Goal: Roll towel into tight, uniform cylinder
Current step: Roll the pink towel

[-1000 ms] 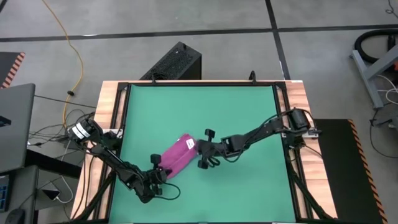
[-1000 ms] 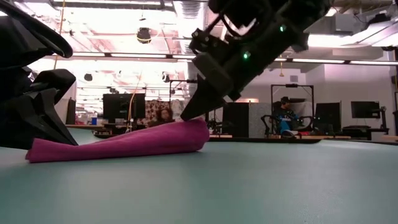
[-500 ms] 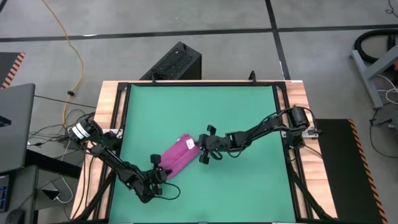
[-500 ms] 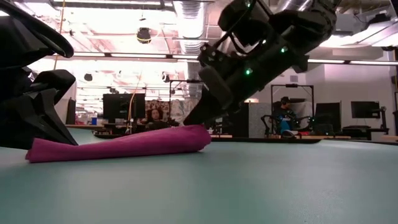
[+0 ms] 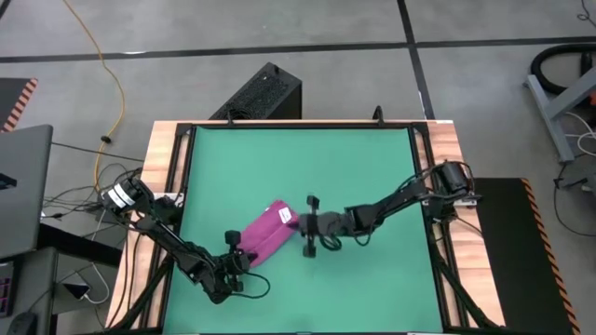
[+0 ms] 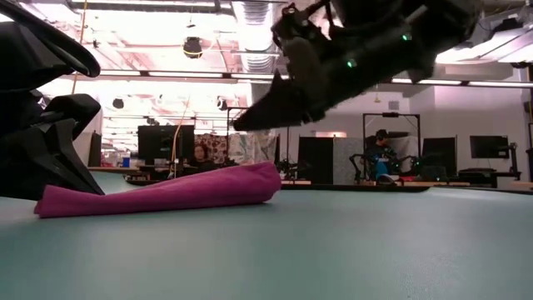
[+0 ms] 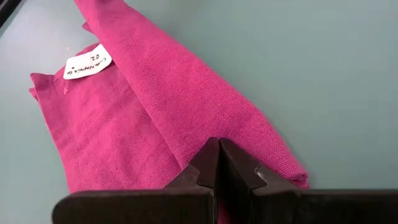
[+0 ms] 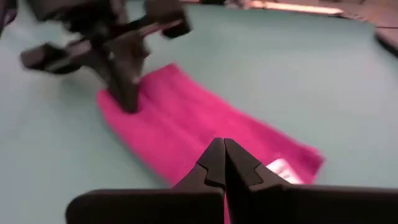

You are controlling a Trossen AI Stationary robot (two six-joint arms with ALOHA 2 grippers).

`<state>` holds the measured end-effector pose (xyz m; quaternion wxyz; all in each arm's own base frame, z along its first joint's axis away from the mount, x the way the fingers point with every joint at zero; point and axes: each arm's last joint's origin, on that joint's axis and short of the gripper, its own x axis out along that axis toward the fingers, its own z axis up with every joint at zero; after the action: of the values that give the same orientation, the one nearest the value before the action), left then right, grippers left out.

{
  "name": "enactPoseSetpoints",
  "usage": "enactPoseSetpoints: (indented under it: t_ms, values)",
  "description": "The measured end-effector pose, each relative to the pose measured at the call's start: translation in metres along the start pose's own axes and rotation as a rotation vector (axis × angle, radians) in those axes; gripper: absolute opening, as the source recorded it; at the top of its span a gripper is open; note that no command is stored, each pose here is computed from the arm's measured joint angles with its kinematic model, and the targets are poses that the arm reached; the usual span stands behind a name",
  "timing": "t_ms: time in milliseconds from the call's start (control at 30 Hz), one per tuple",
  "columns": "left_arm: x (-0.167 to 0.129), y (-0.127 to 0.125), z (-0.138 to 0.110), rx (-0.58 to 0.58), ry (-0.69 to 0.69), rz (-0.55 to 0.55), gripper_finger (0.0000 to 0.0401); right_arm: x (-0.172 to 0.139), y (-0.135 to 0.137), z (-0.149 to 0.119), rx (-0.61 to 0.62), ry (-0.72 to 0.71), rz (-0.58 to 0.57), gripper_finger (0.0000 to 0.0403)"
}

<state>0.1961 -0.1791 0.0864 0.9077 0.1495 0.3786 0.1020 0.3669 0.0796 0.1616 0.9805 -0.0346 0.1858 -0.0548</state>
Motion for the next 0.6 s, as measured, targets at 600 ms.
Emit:
enactPoseSetpoints:
  t_ms: [600]
  values:
    - [0.000, 0.000, 0.000, -0.002, 0.005, -0.004, 0.0000, 0.043, -0.031, -0.055, 0.090, 0.110, -0.056, 0.0014]
